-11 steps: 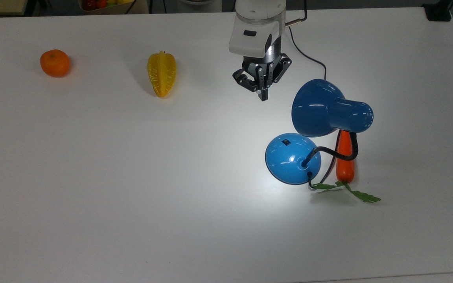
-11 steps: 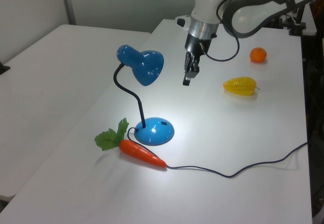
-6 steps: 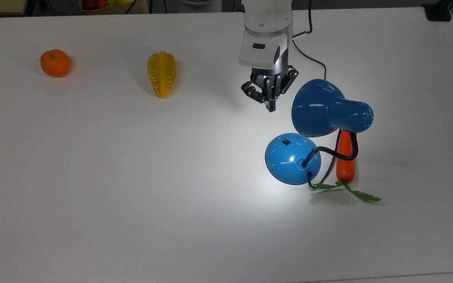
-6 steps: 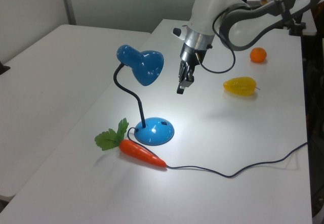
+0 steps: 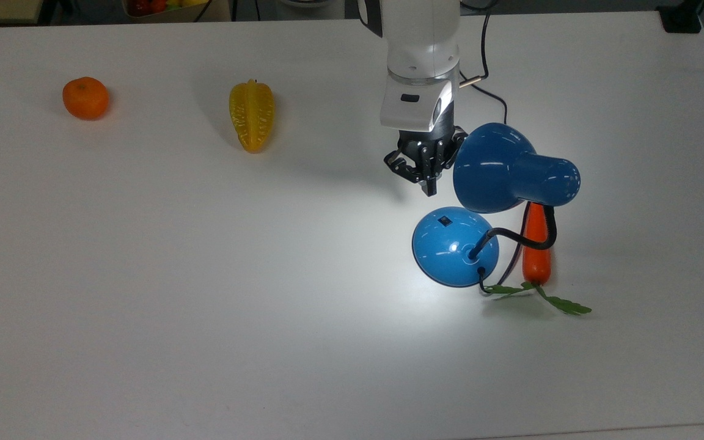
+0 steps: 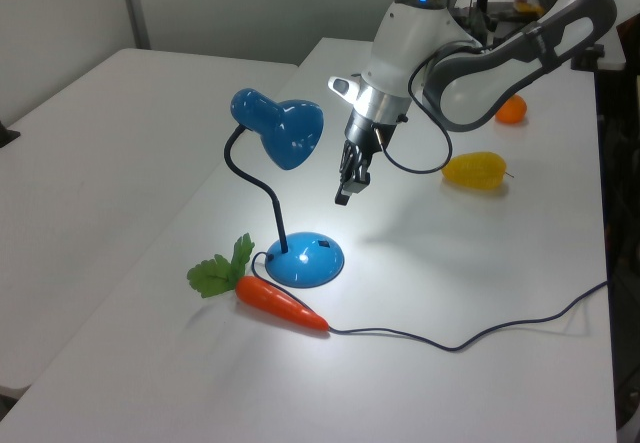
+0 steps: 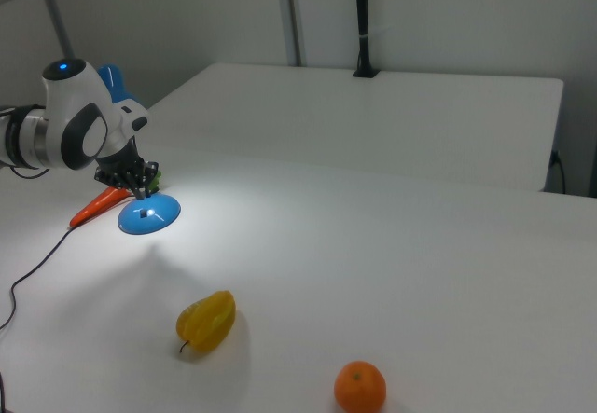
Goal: Turn off lamp
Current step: 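Lower the gripper onto the switch on the lamp base and press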
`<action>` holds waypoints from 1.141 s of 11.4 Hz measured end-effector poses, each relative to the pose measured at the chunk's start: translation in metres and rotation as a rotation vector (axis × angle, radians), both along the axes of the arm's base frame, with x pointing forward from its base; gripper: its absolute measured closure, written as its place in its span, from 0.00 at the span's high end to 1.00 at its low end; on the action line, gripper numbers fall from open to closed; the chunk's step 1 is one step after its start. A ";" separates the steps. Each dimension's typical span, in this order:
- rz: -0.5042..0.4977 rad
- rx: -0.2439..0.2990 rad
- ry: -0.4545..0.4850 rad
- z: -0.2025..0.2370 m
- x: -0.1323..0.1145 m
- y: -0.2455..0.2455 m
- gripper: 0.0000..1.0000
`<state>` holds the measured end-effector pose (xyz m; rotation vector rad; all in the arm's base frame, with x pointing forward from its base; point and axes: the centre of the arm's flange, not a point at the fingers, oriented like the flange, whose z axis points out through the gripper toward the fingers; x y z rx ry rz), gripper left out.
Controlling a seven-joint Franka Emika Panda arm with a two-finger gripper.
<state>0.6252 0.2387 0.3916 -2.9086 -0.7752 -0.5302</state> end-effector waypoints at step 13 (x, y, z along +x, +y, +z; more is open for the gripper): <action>0.021 0.003 -0.002 -0.041 0.002 0.018 0.01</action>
